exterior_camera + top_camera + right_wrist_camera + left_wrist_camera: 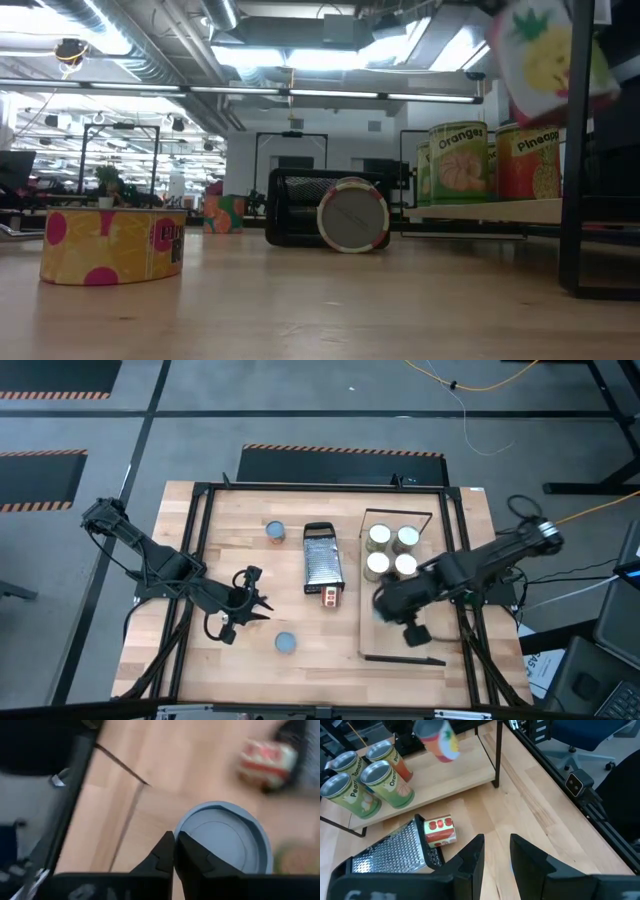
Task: Pick and place cans onto a shelf
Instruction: Put the canned mixed fruits on the shelf
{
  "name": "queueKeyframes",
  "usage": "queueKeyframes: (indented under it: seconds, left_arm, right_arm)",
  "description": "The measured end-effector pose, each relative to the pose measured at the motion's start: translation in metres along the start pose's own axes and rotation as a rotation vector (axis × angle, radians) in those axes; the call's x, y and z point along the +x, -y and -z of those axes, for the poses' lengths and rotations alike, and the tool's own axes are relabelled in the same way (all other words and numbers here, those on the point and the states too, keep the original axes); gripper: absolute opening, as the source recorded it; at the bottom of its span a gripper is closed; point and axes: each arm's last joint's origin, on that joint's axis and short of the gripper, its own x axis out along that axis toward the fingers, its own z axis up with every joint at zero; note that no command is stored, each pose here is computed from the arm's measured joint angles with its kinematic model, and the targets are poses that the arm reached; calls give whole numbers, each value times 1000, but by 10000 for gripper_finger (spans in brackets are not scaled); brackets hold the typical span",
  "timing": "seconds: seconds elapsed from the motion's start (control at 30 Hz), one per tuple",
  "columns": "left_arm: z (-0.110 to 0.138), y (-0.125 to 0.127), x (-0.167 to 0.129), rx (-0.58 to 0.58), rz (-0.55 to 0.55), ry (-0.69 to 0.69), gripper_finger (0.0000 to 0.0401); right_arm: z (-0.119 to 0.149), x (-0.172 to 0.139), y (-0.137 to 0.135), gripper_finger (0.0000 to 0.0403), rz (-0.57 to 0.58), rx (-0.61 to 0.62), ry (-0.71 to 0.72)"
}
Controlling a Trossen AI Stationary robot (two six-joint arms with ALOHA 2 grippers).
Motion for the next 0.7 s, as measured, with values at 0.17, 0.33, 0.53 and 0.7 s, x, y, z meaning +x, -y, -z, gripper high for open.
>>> queueKeyframes:
  seconds: [0.17,0.33,0.53,0.7]
  left_arm:
    - [0,0,0,0,0,0,86]
    - [0,0,0,0,0,0,86]
    - [0,0,0,0,0,0,86]
    - [0,0,0,0,0,0,86]
  right_arm:
    - [46,-12,3,18,118,179,70]
    - [78,-6,4,18,179,291,118]
    - [97,16,5,18,195,340,87]
    - [104,27,8,19,264,356,97]
